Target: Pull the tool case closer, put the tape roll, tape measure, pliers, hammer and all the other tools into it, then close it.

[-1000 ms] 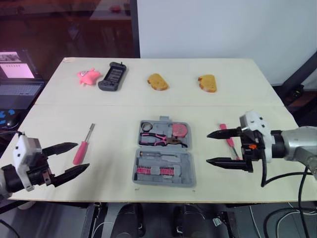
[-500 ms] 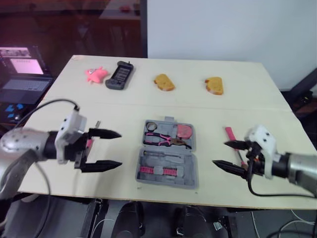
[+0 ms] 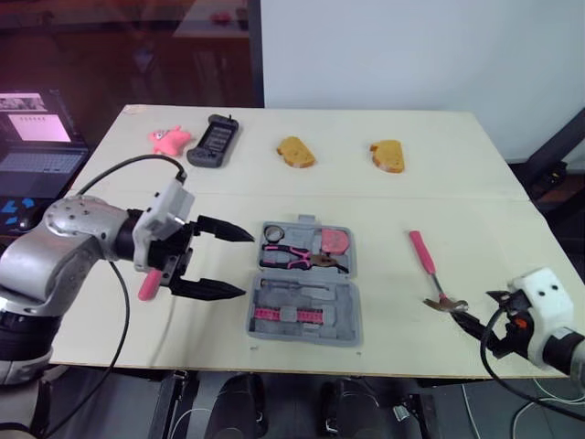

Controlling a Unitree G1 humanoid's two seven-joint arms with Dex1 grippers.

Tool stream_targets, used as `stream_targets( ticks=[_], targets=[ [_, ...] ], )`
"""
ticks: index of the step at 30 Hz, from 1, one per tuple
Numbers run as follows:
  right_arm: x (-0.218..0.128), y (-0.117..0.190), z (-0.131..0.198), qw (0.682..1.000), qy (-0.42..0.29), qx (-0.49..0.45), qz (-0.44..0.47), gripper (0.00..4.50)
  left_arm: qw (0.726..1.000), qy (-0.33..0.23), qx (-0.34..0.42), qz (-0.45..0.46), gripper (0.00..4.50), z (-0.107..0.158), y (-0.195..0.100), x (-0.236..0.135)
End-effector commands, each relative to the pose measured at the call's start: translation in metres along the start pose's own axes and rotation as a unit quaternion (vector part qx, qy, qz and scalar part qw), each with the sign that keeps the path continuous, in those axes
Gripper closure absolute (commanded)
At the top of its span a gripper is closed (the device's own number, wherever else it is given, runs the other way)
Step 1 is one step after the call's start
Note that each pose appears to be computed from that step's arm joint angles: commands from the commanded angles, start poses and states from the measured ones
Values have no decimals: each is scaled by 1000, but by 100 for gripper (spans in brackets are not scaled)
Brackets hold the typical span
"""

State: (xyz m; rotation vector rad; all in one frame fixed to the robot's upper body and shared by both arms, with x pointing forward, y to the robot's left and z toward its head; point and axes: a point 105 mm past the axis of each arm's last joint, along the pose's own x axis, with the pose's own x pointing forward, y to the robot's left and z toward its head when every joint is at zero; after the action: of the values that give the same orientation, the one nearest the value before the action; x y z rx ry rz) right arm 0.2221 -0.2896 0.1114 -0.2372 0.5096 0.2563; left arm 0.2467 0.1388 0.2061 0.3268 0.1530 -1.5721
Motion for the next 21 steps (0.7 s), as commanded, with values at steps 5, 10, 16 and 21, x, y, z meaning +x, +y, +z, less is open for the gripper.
stream_targets(
  ticks=[5,10,16,21],
  targets=[
    [35,-24,-3,998,47,39,-6,6,999,-1,6,37,0,2,-13,-1],
    [59,-35,-3,996,64,68,-18,6,997,-1,1,71,0,0,-18,0],
    [78,-32,-13,993,87,75,-4,6,994,18,-7,107,0,-13,-24,-1],
    [87,-27,-17,992,96,83,1,6,992,18,-8,124,0,-14,-25,-2]
  ],
)
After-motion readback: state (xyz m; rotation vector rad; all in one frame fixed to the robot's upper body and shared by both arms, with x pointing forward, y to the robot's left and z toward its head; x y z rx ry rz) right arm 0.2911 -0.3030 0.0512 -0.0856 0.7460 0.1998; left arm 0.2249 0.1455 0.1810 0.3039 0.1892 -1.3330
